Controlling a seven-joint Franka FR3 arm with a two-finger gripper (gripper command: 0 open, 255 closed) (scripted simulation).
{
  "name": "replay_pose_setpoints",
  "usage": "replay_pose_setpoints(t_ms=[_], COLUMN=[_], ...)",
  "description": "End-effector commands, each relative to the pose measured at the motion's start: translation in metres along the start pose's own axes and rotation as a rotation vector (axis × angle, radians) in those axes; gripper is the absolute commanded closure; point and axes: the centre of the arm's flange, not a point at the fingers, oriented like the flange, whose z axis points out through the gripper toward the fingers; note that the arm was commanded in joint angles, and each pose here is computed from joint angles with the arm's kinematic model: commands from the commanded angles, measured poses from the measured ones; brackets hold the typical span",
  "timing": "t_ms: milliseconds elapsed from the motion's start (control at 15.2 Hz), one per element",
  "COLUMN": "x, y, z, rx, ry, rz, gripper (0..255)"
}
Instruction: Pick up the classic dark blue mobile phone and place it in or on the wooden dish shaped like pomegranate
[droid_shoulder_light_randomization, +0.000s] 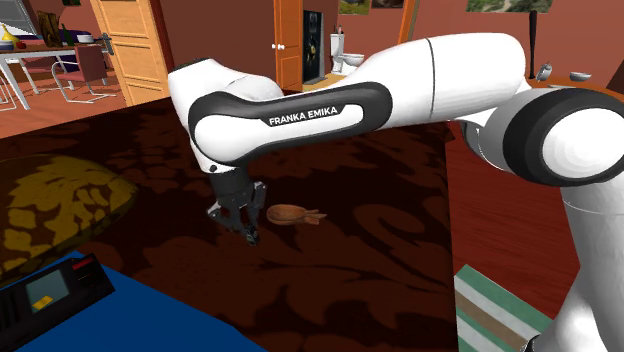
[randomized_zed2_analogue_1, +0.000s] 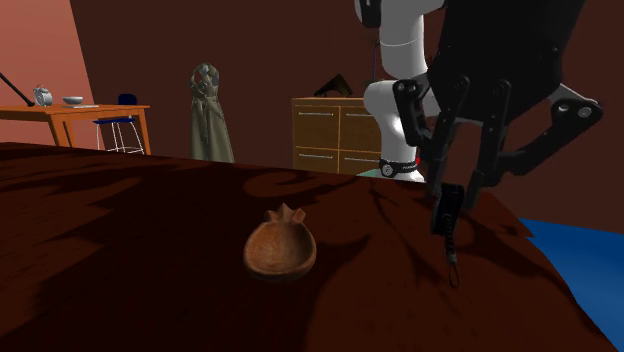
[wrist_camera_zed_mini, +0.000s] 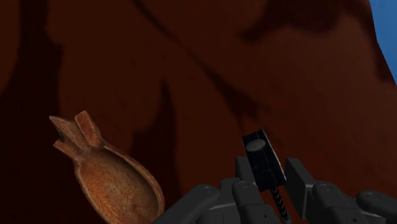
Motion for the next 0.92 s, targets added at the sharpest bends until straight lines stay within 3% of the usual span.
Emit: replay_pose_setpoints(t_ms=[0,330,858], x=[-0.001,-0.003,0.005], y=[0.002,0.005,0.109], z=[-0.012,-0.034,-0.044], rx=[0.0,0.0,0.0], ry=[0.0,0.0,0.0], rz=[0.0,0.0,0.0], gripper=[255,255,255])
